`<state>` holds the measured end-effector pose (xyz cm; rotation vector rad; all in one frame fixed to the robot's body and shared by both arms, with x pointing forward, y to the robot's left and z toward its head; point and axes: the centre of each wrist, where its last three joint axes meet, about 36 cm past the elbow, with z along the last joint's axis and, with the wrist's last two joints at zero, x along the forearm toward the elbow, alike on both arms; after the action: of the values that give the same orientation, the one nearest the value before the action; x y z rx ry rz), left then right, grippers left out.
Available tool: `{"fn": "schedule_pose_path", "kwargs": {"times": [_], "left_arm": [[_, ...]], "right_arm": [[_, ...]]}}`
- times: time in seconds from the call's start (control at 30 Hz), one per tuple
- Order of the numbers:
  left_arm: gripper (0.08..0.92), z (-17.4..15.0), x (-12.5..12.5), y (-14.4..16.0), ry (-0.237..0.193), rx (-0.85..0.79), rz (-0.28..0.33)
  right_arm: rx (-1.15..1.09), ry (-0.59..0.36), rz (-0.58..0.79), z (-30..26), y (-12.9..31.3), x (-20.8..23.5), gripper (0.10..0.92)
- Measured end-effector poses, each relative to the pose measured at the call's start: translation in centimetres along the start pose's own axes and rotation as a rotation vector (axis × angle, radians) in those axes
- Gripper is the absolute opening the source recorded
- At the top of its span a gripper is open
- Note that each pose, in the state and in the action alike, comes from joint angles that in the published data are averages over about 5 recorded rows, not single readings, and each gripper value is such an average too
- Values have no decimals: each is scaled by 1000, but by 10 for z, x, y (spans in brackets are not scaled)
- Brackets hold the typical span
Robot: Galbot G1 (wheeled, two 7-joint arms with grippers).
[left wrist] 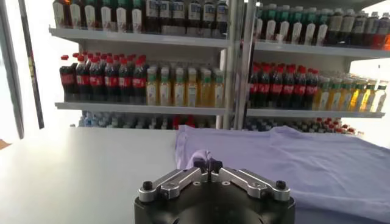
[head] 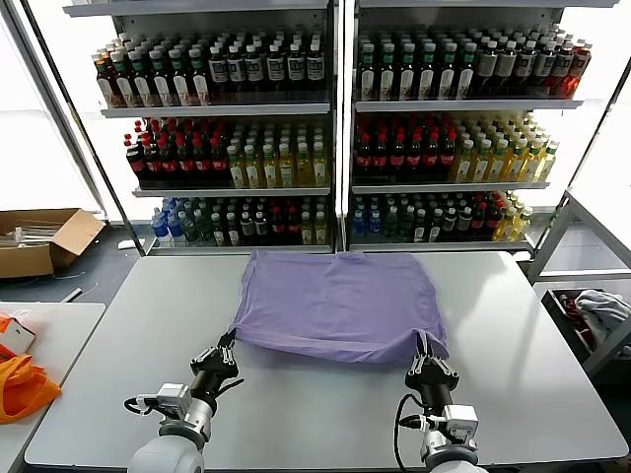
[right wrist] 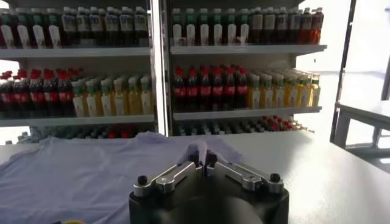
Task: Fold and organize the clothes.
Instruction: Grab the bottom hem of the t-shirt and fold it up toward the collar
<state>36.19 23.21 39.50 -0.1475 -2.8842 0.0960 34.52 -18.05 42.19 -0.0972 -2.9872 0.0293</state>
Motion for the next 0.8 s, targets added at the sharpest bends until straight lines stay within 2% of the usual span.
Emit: {"fn": "schedule_pose_path", "kwargs": {"times": [0.37,0.8], "left_arm": [[84,-3,-41,7,-2,9,8],[84,5,-81,15,43,-13,13]], "right_arm": [[27,0,12,4,3,-48,118],[61,31,0,17,16,-86,118]]}}
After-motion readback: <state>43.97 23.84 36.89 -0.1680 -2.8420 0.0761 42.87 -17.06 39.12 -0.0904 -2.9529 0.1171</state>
